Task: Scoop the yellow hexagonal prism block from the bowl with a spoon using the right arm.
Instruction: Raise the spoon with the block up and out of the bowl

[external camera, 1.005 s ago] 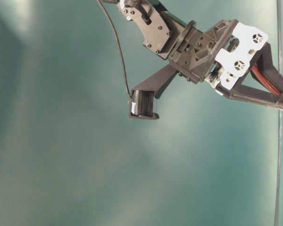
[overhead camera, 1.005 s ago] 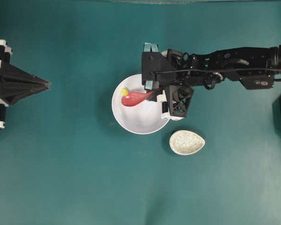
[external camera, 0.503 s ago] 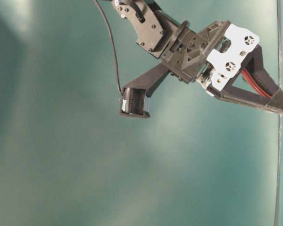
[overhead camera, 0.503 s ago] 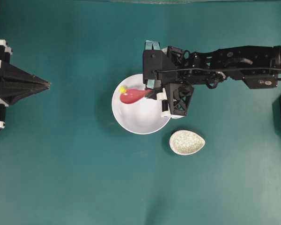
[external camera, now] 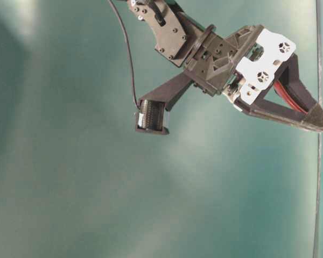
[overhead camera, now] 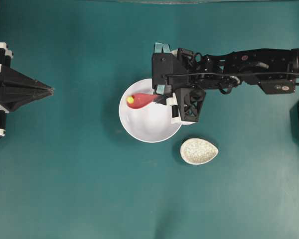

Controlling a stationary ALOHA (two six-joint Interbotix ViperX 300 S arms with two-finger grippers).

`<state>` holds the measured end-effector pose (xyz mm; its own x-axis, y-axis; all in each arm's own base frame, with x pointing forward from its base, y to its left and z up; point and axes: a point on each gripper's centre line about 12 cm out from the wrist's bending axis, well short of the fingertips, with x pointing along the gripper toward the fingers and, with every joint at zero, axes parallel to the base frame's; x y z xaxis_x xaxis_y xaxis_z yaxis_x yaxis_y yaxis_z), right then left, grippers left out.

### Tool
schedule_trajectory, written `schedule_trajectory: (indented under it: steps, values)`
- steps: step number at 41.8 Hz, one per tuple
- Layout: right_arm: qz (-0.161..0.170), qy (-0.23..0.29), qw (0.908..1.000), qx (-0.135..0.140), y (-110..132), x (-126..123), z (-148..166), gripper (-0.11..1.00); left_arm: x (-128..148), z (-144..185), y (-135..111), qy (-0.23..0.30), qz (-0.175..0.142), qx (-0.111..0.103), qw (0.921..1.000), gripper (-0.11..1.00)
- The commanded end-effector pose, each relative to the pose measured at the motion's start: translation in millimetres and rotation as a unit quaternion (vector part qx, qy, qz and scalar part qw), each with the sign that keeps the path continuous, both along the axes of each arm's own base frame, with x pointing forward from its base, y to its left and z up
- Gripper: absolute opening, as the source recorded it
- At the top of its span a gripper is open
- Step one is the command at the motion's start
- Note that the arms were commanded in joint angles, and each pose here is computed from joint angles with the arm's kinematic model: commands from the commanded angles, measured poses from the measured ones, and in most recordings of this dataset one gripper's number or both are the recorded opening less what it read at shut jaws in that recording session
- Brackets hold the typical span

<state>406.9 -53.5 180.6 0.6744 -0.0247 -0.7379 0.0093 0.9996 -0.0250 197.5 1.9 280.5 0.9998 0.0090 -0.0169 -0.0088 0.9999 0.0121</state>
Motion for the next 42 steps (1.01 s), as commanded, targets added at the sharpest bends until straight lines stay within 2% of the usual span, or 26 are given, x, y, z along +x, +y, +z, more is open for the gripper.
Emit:
schedule_trajectory:
  steps: [1, 16, 24, 30, 39, 42]
  values:
    - [-0.004, -0.030, 0.9995, -0.006, -2.7, 1.4, 19.8, 0.25, 2.5, 9.3, 0.3, -0.011, 0.001, 0.002, 0.9999, -0.01]
    - [-0.004, -0.049, 0.9987, -0.010, -1.7, -5.2, 36.2, 0.25, 2.2, 9.6, 0.3, -0.011, 0.001, 0.002, 0.9999, -0.01]
    - [-0.012, -0.103, 0.9944, -0.021, -0.7, -20.0, 62.1, 0.25, 2.2, 9.4, 0.3, -0.011, 0.001, 0.003, 0.9999, -0.01]
    - [-0.028, -0.184, 0.9817, -0.041, -1.1, -36.2, 86.3, 0.25, 2.2, 9.2, 0.3, -0.010, 0.000, 0.004, 0.9999, -0.01]
    - [-0.060, -0.311, 0.9462, -0.066, -1.6, -69.9, 118.1, 0.25, 2.2, 9.2, 0.6, -0.010, 0.001, 0.004, 0.9999, -0.01]
    - [-0.063, -0.326, 0.9409, -0.066, -0.4, -79.4, 122.9, 0.25, 2.0, 9.5, 0.6, -0.011, 0.001, 0.004, 0.9999, -0.01]
